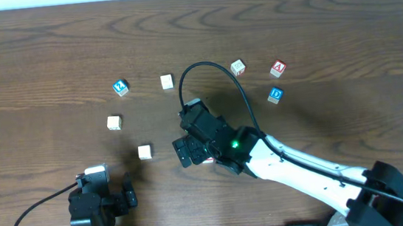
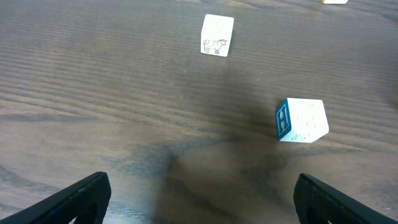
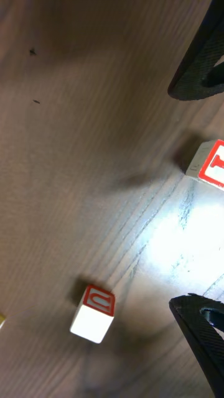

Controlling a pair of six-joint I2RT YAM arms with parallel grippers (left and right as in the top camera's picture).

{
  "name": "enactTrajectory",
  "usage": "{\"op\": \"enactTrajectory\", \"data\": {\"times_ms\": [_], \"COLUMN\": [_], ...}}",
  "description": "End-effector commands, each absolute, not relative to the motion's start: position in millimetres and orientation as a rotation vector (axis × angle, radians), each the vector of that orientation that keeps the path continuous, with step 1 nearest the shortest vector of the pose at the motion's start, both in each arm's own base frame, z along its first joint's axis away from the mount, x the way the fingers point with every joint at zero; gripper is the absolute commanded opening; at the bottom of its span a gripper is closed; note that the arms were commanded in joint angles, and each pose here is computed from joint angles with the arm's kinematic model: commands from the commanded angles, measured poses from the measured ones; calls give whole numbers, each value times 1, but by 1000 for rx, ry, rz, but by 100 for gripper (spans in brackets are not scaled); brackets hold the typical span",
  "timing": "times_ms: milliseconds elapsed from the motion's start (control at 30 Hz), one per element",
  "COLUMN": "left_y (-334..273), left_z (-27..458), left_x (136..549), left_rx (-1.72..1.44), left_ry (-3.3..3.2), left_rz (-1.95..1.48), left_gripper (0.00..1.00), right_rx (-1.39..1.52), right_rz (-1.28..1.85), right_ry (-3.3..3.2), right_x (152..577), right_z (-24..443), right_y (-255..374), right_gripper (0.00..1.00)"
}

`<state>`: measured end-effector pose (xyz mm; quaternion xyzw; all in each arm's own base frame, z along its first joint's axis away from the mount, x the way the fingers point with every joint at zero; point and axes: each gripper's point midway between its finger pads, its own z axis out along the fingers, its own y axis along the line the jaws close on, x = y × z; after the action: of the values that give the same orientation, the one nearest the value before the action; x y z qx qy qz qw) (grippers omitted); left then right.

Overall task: Spell out Ai2
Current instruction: 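Move the right gripper over the red-lettered I block, then lower the right gripper and close it on the I block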

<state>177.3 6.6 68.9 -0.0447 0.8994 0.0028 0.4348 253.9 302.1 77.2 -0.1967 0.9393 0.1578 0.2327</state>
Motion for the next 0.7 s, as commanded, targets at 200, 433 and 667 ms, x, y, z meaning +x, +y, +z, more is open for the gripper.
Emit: {"op": "enactTrajectory", "data": {"times_ms": [200, 433, 667], "left_y": [7, 7, 7], "left_z": [54, 54, 54], "left_x": [171, 171, 171], "left_rx": [-108, -108, -108], "left_ry": [2288, 2288, 2288], "left_rz": [20, 20, 20], "left_gripper": [95, 95, 95], "right_rx": [-595, -596, -394], "right_rz": [518, 469, 286], "right_ry": [2619, 2662, 2758], "right_x": [243, 239, 242], "right_z": [77, 69, 49], "right_y": [311, 302, 274], "right_gripper": [99, 99, 99]}}
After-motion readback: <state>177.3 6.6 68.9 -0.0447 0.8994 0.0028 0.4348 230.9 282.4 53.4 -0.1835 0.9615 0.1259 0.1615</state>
